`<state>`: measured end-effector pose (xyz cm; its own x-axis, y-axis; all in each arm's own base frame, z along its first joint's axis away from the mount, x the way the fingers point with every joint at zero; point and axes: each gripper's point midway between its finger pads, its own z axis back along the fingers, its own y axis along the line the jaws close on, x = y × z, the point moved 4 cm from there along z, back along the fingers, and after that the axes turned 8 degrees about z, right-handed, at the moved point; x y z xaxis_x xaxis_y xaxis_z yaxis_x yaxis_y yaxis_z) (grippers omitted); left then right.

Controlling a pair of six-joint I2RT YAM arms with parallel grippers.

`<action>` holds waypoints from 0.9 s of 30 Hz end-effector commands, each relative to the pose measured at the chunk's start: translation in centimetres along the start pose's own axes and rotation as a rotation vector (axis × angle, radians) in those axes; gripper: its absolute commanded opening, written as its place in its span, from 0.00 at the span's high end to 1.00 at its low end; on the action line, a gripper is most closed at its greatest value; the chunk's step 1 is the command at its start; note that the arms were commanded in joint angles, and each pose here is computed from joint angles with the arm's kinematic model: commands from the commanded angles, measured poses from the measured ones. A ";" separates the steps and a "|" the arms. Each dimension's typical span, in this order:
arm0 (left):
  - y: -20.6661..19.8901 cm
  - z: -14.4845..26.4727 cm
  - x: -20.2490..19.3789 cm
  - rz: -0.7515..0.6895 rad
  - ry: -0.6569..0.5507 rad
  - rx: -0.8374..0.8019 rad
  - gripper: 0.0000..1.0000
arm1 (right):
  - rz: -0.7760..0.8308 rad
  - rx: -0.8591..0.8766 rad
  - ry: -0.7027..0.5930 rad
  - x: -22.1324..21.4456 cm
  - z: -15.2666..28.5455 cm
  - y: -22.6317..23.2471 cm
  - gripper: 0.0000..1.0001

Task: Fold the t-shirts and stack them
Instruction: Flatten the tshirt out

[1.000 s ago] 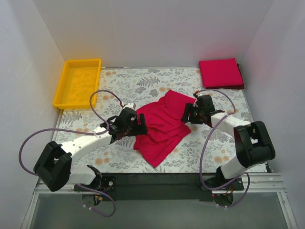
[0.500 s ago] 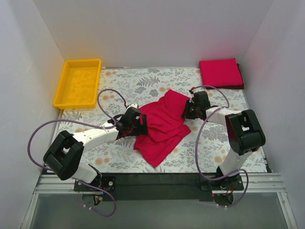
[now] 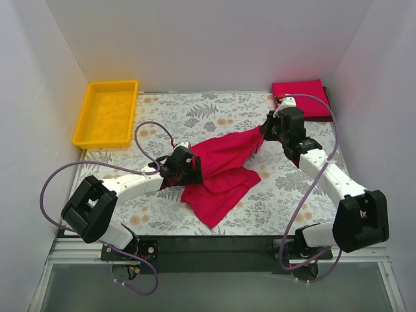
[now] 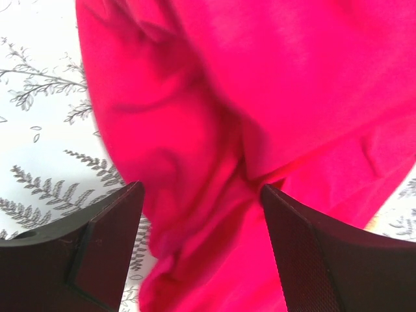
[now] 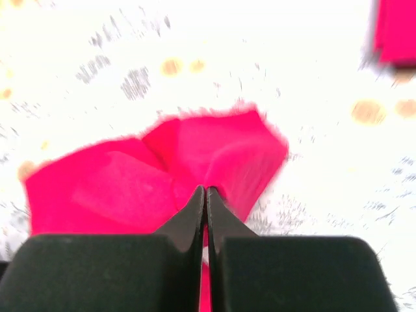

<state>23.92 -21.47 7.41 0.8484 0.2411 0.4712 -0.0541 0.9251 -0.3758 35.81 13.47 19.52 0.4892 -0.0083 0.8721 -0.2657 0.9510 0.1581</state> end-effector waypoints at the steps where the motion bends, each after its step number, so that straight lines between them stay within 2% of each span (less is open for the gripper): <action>1: -0.9 0.7 -0.1 0.011 -0.005 -0.059 0.28 | 0.038 -0.037 -0.061 2.4 1.8 -0.4 0.99; 8: -0.4 -0.6 -2.8 -0.003 0.083 -0.030 0.28 | 0.046 -0.017 -0.116 3.5 4.4 0.0 0.99; 11: 0.3 -1.4 -3.1 -0.012 0.086 0.014 0.30 | 0.055 -0.045 -0.141 4.2 5.5 -0.3 0.99; 14: 0.7 -2.6 -2.6 -0.034 0.072 0.078 0.44 | 0.067 -0.085 -0.178 5.1 7.0 -0.7 0.99; 15: 1.1 -3.6 -2.9 -0.048 0.084 0.115 0.58 | 0.070 -0.094 -0.193 5.6 7.5 -0.8 0.99; 16: 1.2 -4.1 -2.7 -0.064 0.084 0.136 0.66 | 0.078 -0.112 -0.196 5.7 8.1 -1.1 0.99; 18: 0.5 -5.7 -0.3 -0.124 0.036 0.183 0.85 | 0.088 -0.125 -0.242 6.9 9.9 -1.1 0.99; 19: 0.3 -6.2 0.8 -0.152 0.016 0.200 1.00 | 0.093 -0.134 -0.271 7.8 10.9 -1.1 0.99; 23: -4.7 -6.4 11.3 -0.211 -0.208 0.180 1.00 | 0.144 -0.126 -0.366 10.7 16.0 -0.5 0.99; 24: -7.8 -4.8 16.8 -0.206 -0.332 0.128 1.00 | 0.152 -0.119 -0.388 11.3 17.0 -0.4 0.99; 26: -10.1 -3.9 21.1 -0.207 -0.419 0.085 1.00 | 0.182 -0.078 -0.456 12.9 19.9 0.5 0.99; 27: -13.0 -0.9 25.7 -0.187 -0.539 0.017 1.00 | 0.190 -0.062 -0.472 13.3 20.7 0.8 0.99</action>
<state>40.41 -28.47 10.23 0.7313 0.1120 0.6728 0.0360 0.9787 -0.2021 27.21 8.38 35.17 0.1625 0.0362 0.9860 -0.2304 0.9731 0.0022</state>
